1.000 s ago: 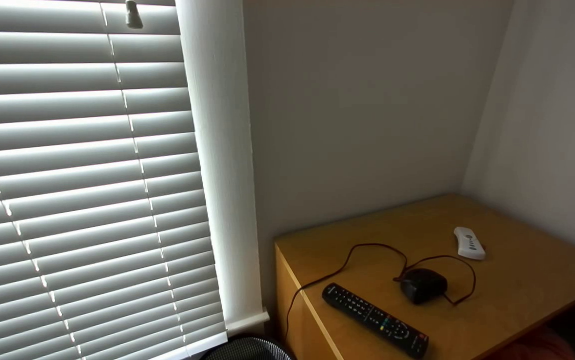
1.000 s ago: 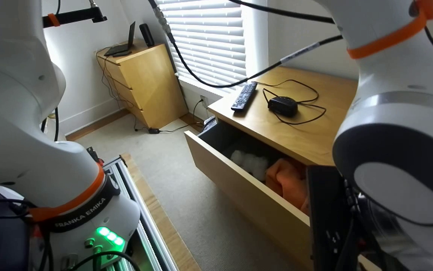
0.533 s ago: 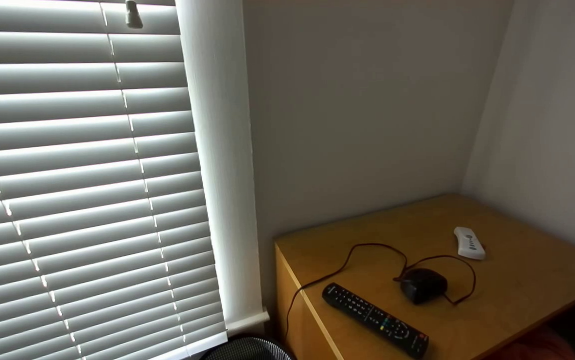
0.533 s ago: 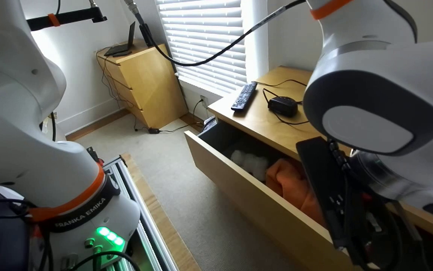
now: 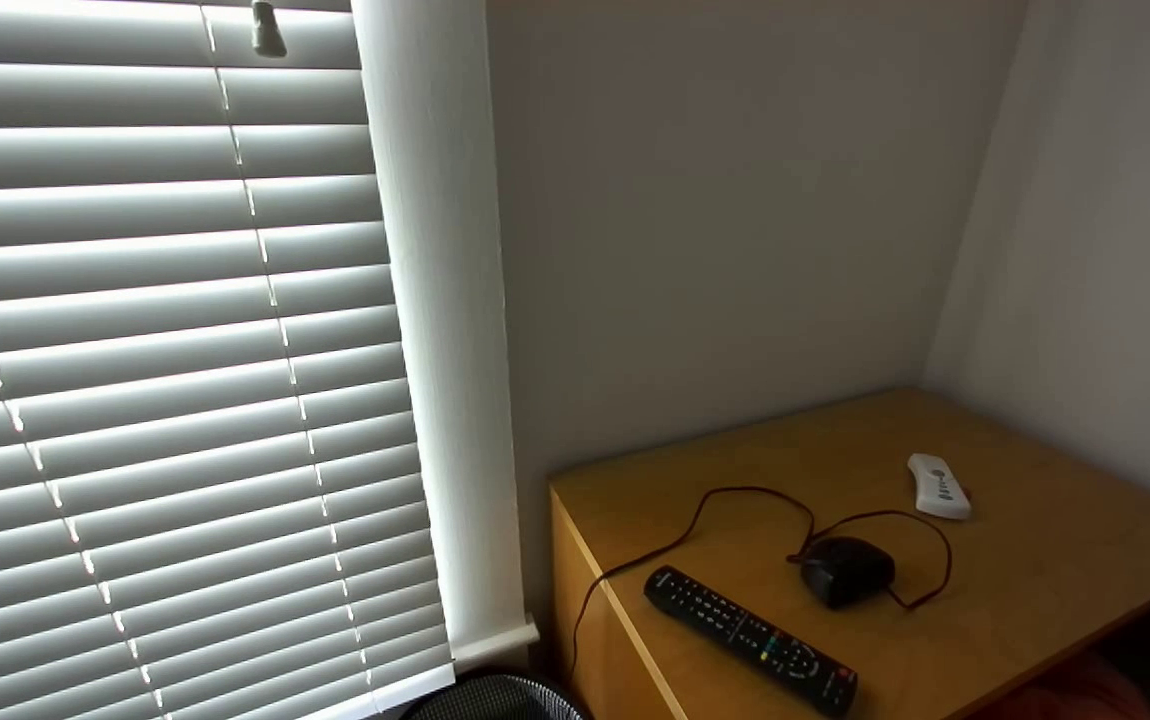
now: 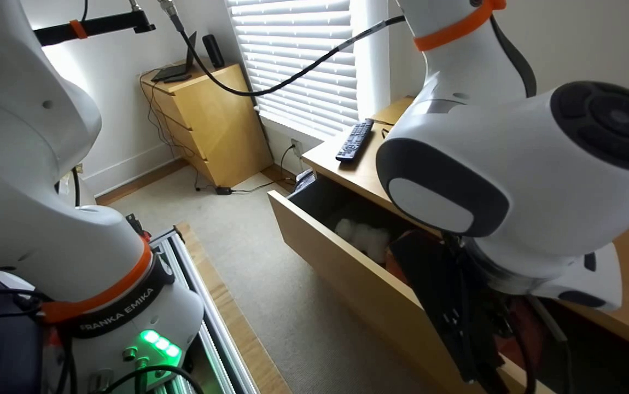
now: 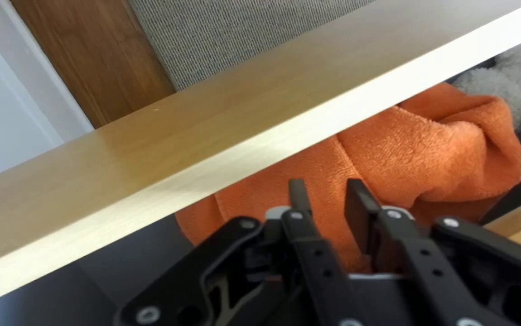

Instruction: Open the top drawer

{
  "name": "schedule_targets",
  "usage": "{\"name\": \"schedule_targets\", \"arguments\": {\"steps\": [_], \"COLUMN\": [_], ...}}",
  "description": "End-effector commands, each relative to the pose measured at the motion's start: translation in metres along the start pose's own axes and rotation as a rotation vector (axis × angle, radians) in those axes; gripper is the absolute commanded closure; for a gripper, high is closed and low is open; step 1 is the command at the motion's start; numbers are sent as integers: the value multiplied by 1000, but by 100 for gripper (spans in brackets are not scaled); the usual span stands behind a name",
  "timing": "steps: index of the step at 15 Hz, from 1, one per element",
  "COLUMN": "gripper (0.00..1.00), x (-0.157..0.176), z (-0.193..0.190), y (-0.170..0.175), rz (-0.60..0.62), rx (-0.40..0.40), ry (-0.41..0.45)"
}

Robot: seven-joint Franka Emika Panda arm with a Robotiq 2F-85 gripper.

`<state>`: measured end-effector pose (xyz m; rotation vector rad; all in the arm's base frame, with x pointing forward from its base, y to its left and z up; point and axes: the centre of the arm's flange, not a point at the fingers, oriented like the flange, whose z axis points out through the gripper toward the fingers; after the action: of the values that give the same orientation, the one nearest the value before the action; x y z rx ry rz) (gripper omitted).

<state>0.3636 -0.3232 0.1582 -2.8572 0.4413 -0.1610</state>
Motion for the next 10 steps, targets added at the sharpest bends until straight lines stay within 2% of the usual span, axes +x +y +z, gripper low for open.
{"name": "schedule_targets", "arguments": {"steps": [1, 6, 10], "gripper": [100, 100, 100], "x": [-22, -28, -32], "z": [10, 22, 30], "y": [3, 6, 10], "rz": [-78, -189, -235], "rx": [50, 64, 55], "ry": [50, 108, 101]}}
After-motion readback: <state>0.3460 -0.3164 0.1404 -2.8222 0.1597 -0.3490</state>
